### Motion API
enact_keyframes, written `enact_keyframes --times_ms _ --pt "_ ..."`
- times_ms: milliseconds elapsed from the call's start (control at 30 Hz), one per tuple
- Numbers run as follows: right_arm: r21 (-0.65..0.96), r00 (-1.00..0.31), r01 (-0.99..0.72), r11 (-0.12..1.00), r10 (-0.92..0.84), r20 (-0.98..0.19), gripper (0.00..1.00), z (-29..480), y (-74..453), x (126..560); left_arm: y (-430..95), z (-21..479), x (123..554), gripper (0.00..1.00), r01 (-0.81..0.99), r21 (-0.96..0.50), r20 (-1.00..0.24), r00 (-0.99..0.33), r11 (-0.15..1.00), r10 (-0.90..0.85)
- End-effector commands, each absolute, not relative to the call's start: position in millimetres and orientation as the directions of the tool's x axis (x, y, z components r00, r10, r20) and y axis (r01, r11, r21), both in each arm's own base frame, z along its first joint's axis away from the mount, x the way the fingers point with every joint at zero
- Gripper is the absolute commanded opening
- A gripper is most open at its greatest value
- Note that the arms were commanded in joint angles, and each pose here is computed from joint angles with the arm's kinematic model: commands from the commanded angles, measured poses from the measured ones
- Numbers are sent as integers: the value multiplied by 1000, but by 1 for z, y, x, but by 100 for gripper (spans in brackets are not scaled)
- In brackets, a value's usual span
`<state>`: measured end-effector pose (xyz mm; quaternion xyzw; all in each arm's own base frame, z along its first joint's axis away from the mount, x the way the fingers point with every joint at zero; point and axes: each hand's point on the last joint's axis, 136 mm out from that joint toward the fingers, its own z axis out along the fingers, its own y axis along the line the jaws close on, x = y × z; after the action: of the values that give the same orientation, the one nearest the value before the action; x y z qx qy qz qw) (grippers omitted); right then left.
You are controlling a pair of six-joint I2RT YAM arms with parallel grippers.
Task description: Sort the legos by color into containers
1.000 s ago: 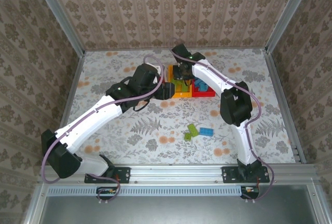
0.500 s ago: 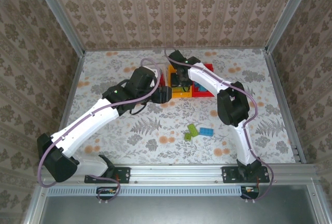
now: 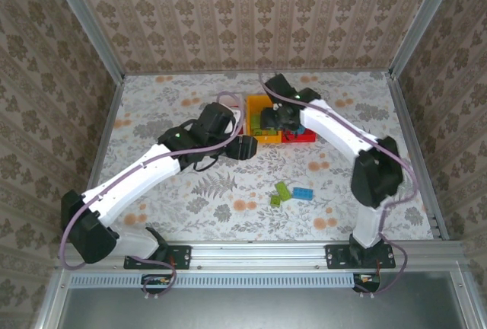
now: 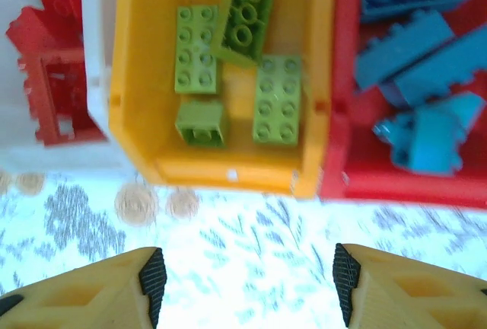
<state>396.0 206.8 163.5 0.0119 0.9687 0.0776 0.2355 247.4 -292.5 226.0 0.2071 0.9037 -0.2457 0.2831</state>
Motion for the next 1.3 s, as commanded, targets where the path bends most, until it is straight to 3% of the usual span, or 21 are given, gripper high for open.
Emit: enact_keyframes --times_ms 0,167,267,400,700,967,1267 --pt "175 -896 97 980 163 -412 65 157 176 359 -298 207 229 73 600 -291 -577 -731 745 364" --pt "232 -875 411 881 453 -172 71 121 132 277 -316 197 212 73 698 -295 -580 -674 653 458" --pt "274 -758 625 731 652 -13 72 102 124 237 -328 184 199 73 754 -284 -574 -628 592 525" --pt "302 -557 810 503 820 127 74 75 128 216 -343 168 182 73 815 -267 -564 -565 515 602" --pt "262 -310 932 248 924 226 74 43 127 207 -358 142 162 74 865 -234 -539 -495 443 682" --pt "253 -251 951 178 923 293 73 30 144 219 -358 140 157 74 860 -233 -533 -503 453 680" --pt "210 -232 963 171 921 312 44 14 148 213 -354 143 160 74 847 -220 -539 -519 484 664"
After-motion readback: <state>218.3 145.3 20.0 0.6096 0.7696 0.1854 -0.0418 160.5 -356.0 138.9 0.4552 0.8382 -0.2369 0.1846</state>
